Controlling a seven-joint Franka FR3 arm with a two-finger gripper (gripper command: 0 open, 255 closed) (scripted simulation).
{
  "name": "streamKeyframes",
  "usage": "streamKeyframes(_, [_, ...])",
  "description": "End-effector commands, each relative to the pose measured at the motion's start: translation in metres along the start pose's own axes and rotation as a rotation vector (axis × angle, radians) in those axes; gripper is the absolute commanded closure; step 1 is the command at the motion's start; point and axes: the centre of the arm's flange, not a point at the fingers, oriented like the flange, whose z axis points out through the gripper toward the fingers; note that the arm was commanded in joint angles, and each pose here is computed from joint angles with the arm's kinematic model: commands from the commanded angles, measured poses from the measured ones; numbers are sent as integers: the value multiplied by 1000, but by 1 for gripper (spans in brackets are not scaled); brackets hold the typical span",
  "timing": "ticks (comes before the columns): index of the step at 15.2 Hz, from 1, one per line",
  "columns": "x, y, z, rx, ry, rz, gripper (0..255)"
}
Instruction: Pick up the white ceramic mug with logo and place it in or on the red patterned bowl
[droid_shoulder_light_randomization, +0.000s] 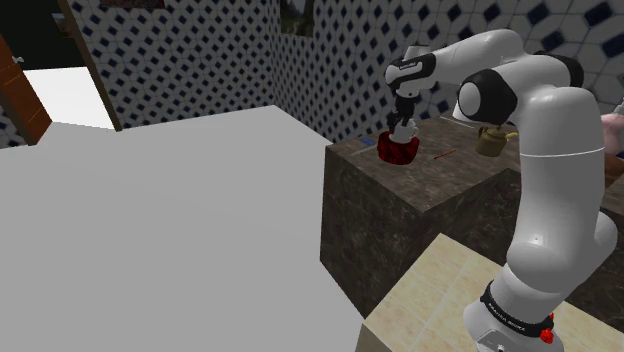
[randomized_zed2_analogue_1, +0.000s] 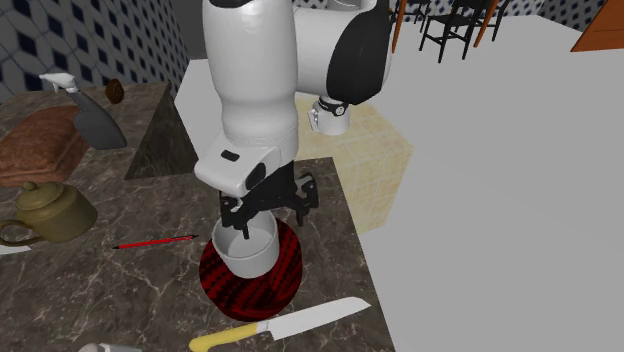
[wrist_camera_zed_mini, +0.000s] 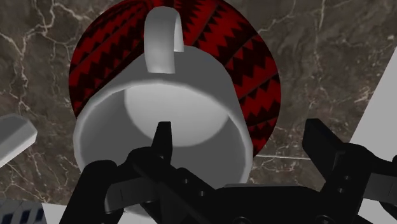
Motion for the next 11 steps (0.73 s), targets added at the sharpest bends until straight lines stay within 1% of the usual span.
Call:
streamKeyframes(1, [-2,0,-22,0,0,0,0])
streamKeyframes(3, [-2,0,-46,0,0,0,0])
streamKeyframes(11, [-2,0,-46,0,0,0,0])
